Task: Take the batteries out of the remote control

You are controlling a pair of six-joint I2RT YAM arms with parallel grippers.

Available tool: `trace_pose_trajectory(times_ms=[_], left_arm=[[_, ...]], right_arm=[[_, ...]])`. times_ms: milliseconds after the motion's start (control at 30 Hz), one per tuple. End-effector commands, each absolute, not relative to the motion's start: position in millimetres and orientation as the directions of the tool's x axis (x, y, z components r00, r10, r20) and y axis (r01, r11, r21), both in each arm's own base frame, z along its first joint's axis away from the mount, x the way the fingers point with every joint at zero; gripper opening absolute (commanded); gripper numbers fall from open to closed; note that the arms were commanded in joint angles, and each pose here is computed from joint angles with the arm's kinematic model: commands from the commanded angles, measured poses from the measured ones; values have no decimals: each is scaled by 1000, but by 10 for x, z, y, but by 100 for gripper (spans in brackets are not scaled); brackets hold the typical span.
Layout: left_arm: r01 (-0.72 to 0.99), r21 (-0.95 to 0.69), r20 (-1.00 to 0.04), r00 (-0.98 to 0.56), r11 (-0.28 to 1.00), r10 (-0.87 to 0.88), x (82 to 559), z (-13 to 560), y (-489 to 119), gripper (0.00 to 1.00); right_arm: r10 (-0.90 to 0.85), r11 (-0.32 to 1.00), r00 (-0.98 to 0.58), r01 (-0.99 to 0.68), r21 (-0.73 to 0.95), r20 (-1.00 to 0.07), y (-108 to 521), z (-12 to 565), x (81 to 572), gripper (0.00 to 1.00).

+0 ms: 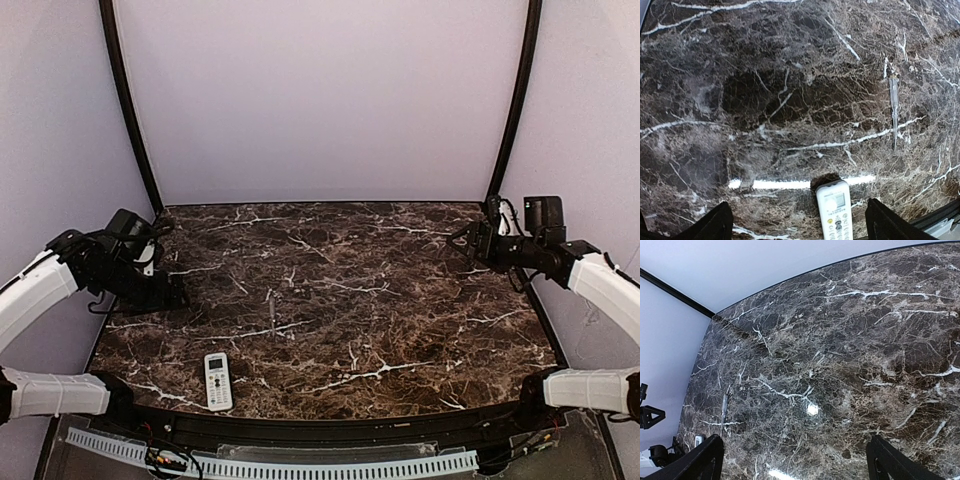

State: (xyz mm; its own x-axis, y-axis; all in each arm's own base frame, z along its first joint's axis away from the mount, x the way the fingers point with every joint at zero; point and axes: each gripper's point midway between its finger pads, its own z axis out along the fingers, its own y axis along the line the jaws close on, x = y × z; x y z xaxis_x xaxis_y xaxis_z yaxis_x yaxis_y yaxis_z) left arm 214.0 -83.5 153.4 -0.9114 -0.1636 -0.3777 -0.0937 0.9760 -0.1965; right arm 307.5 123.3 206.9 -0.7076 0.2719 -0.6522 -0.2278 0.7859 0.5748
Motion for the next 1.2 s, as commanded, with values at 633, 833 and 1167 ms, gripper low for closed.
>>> trace_pose_trajectory(times_ms=[633,833,1167], left_arm=[[-169,-229,-131,-970,959,-202,1571,710,-1366,83],[-135,-179,-105,-982,975,-156,1544,509,-1523,82],[-105,-123,-69,-991,987,-114,1490,326,-1601,78]], right_arm=[[309,802,-772,-102,588,-556,1281,1776,3017,99],[307,805,-783,-89,587,-540,1291,1708,3018,99],[299,813,-806,-65,579,-511,1299,1549,3056,99]])
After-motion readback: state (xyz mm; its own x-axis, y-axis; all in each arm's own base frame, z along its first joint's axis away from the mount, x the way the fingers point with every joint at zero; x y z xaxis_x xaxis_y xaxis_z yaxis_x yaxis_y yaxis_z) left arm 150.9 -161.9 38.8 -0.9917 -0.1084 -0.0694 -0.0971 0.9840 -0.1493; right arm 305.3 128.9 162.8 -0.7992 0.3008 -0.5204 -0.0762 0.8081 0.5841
